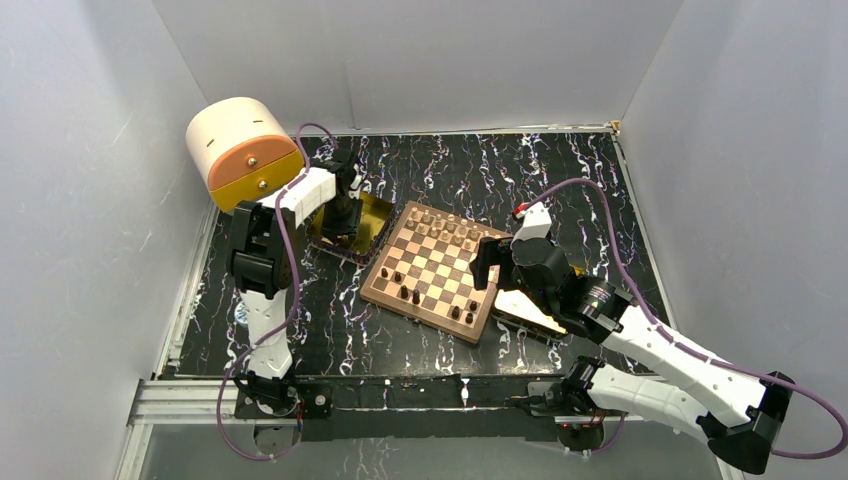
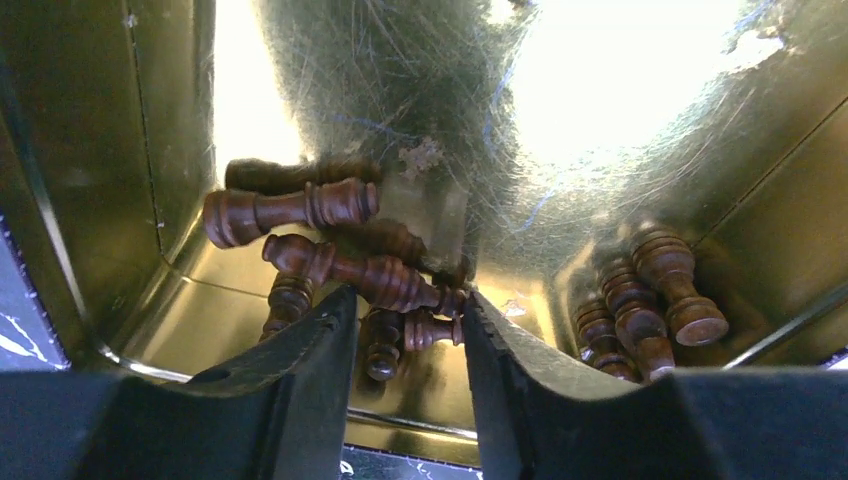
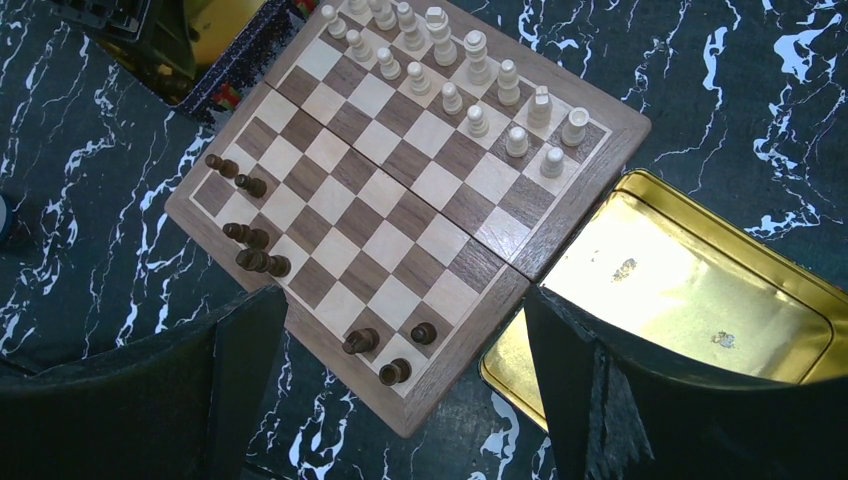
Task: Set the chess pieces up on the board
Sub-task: Pick up the chess piece from the storage box.
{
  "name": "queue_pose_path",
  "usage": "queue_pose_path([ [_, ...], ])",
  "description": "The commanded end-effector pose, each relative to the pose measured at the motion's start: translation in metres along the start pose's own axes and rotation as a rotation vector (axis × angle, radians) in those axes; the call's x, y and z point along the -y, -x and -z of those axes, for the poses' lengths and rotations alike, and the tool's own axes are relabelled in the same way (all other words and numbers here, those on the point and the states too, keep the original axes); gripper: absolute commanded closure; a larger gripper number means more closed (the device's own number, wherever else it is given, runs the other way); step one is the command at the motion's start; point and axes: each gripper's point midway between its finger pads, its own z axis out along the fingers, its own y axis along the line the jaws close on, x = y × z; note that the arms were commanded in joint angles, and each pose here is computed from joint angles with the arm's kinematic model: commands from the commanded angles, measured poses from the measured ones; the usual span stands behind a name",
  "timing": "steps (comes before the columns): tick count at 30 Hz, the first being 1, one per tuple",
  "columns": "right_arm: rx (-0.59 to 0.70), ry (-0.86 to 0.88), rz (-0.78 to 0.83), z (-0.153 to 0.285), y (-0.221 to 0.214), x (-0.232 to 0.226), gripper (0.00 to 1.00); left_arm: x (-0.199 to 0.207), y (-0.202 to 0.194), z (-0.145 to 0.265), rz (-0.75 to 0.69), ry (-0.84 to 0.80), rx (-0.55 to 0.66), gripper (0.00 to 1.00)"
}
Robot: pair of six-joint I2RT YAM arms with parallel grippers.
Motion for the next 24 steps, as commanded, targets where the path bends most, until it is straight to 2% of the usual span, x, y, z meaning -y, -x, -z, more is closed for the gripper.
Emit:
queue_pose_path([
  [1,0.071,0.027,-0.009,0.004,0.021,-0.007,0.01,0.004,0.001,-0.005,0.003,-0.031,0.004,0.66],
  [6,0.087,0.035,-0.027,0.005,0.026,-0.010,0.01,0.010,0.012,-0.005,-0.003,-0.063,0.022,0.78],
  [18,0.064,0.040,-0.040,0.001,0.021,-0.013,0.01,0.017,0.030,0.003,-0.008,-0.099,0.078,0.91],
  [24,0.056,0.051,-0.056,0.003,0.019,-0.015,0.01,0.020,0.039,0.027,0.009,-0.129,0.140,0.94],
])
